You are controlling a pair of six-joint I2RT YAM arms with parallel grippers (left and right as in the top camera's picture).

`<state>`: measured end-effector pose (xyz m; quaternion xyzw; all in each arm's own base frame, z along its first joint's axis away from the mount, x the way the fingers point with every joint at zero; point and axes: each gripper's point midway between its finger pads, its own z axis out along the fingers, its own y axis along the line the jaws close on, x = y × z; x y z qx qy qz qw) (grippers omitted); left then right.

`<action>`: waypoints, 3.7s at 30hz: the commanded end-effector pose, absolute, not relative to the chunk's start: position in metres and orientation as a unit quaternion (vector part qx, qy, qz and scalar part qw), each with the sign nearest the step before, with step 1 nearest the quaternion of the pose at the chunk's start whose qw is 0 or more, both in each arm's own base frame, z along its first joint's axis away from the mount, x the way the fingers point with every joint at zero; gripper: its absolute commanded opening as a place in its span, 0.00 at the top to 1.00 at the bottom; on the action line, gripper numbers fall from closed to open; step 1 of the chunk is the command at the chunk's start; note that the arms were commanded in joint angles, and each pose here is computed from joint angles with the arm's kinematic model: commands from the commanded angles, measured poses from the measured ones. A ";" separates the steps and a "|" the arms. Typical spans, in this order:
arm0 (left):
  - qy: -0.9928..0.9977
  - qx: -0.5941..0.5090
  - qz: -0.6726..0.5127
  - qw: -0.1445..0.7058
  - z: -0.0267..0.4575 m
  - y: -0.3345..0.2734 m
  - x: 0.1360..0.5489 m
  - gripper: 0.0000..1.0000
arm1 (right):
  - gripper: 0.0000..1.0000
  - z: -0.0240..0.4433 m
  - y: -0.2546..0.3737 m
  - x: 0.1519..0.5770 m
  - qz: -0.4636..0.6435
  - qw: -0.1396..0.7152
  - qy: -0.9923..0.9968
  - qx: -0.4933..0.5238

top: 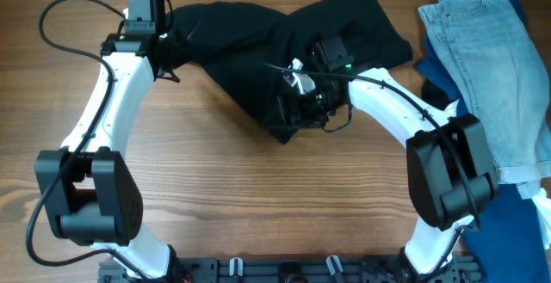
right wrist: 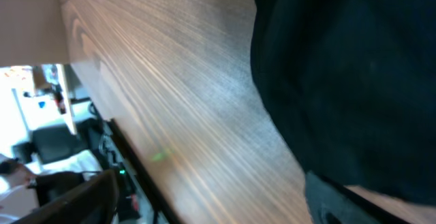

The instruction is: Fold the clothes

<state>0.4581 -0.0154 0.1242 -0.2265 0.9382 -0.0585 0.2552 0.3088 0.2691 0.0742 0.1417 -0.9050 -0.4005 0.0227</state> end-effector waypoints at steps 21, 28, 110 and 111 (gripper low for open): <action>0.948 -0.202 -0.054 0.241 0.118 -0.019 0.452 0.39 | 0.04 0.049 0.243 0.298 -0.406 0.112 -0.905 0.059; 0.949 -0.202 -0.054 0.236 0.117 -0.019 0.450 0.39 | 0.12 0.038 0.252 0.294 -0.437 0.144 -0.887 0.044; 0.950 -0.201 -0.066 0.229 0.116 -0.024 0.448 0.70 | 0.95 0.220 0.197 0.428 -0.377 -0.313 -0.872 0.015; 0.948 -0.200 -0.068 0.238 0.118 -0.024 0.452 0.68 | 0.95 0.231 0.194 0.422 -0.376 -0.321 -0.869 0.020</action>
